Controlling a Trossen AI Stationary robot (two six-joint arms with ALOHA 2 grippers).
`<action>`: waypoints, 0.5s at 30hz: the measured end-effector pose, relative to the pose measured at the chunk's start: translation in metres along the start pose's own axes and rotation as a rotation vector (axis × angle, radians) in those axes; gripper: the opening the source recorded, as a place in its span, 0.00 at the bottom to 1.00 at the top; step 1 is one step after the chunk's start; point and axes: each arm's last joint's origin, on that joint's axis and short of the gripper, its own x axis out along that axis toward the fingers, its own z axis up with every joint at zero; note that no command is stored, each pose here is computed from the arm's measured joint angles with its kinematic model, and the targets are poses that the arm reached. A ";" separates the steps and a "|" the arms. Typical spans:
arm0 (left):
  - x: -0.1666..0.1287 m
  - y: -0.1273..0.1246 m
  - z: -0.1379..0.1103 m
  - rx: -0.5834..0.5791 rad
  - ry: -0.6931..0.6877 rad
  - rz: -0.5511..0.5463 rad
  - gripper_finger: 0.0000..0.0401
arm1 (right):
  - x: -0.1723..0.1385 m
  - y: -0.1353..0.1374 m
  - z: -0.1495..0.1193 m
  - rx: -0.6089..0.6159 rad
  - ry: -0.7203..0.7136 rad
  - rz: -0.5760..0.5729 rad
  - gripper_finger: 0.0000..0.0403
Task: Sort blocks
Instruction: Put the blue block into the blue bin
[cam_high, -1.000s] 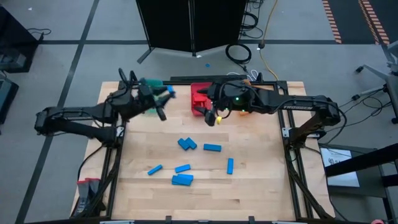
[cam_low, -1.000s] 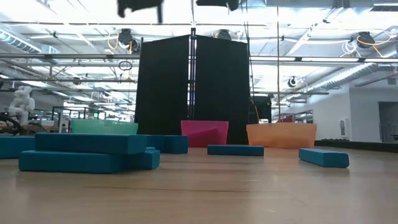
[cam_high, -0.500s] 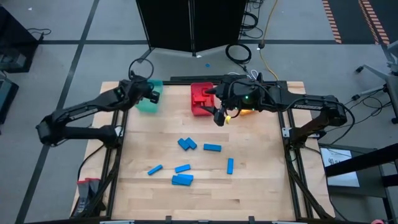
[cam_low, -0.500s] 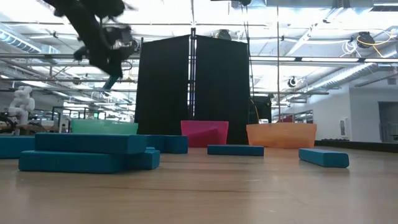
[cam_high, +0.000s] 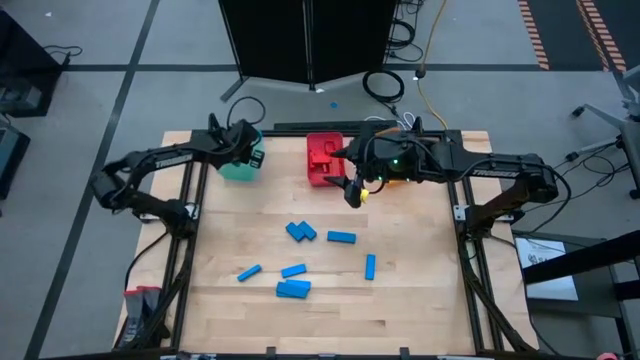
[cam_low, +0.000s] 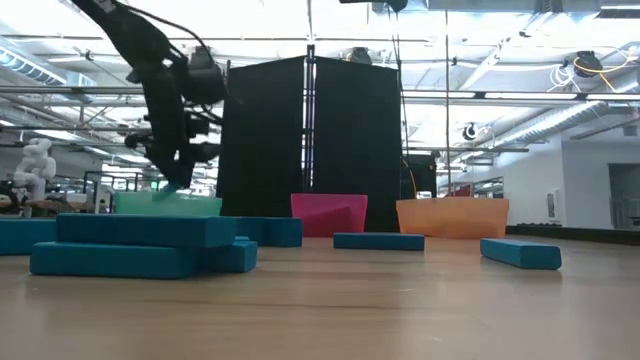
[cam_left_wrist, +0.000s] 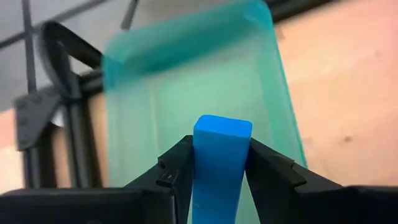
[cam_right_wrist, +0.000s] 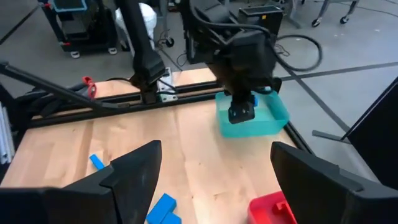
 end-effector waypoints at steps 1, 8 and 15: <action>0.003 -0.001 -0.001 0.015 0.015 -0.007 0.33 | 0.000 0.001 -0.001 -0.002 0.005 0.003 0.74; 0.009 -0.006 0.000 0.127 0.040 -0.082 0.45 | -0.001 0.002 -0.010 0.023 0.104 0.062 0.74; 0.006 -0.005 0.000 0.165 0.036 -0.089 0.67 | -0.001 0.004 -0.012 0.053 0.133 0.107 0.74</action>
